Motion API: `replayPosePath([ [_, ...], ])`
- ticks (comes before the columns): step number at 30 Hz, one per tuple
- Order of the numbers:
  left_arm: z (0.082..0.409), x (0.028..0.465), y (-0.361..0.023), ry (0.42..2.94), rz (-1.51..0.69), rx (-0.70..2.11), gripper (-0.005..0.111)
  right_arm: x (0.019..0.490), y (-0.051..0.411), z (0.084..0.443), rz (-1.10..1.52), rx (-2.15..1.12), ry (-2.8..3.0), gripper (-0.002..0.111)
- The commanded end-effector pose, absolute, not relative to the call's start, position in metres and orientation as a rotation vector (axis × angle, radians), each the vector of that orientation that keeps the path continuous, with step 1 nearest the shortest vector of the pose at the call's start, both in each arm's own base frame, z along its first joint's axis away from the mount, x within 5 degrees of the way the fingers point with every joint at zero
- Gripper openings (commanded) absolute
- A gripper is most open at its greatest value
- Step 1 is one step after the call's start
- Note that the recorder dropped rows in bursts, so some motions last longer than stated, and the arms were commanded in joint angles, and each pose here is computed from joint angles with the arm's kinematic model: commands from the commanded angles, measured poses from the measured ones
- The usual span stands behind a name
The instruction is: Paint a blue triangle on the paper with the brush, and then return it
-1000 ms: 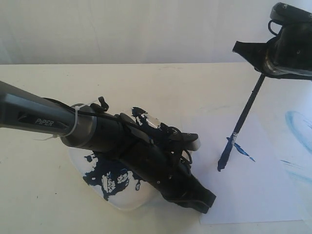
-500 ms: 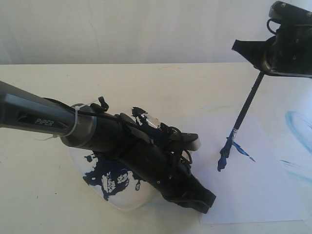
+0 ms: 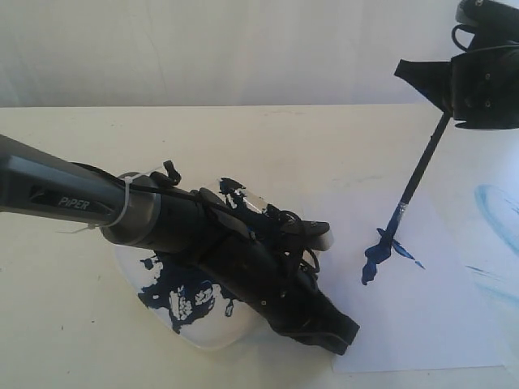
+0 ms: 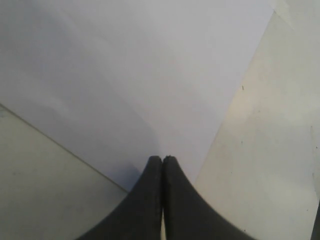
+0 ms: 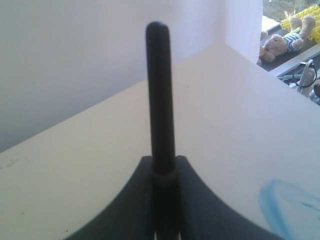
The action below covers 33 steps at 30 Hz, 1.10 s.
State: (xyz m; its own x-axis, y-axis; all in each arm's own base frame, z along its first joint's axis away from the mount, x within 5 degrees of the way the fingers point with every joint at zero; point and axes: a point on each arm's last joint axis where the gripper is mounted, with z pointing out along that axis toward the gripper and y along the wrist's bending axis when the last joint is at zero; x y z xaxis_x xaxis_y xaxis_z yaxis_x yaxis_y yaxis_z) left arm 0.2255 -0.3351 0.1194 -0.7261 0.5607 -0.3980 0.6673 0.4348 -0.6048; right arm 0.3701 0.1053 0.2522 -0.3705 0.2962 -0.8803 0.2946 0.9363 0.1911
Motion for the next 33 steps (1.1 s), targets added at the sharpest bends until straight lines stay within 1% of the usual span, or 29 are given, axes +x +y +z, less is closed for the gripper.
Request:
replayPosePath([
  [1, 0.106, 0.219, -0.333, 2.607, -1.178, 1.101, 0.000, 0.372, 0.104, 0.257, -0.011, 0.407, 1.929, 0.000],
  [11, 0.106, 0.219, -0.333, 2.607, -1.178, 1.101, 0.000, 0.372, 0.100, 0.260, -0.053, 0.416, 1.902, 0.000],
  [13, 0.106, 0.219, -0.333, 2.607, -1.178, 1.101, 0.000, 0.370, 0.100, 0.267, -0.032, 0.414, 1.892, 0.000],
  [17, 0.106, 0.220, -0.333, 2.606, -1.173, 1.098, 0.000, 0.358, 0.104, 0.296, 0.095, 0.348, 1.864, 0.000],
  [18, 0.106, 0.220, -0.333, 2.606, -1.173, 1.098, 0.000, 0.353, 0.109, 0.307, 0.128, 0.238, 1.868, 0.000],
  [20, 0.106, 0.220, -0.333, 2.606, -1.173, 1.098, 0.000, 0.347, 0.117, 0.315, 0.152, 0.049, 1.877, 0.000],
  [23, 0.106, 0.220, -0.333, 2.606, -1.173, 1.098, 0.000, 0.343, 0.131, 0.315, 0.181, -0.245, 1.882, 0.000],
  [27, 0.106, 0.220, -0.333, 2.606, -1.173, 1.098, 0.000, 0.340, 0.136, 0.313, 0.274, -0.487, 1.860, 0.000],
  [33, 0.106, 0.220, -0.333, 2.606, -1.173, 1.098, 0.000, 0.348, 0.104, 0.317, 0.425, -0.486, 1.855, 0.000],
])
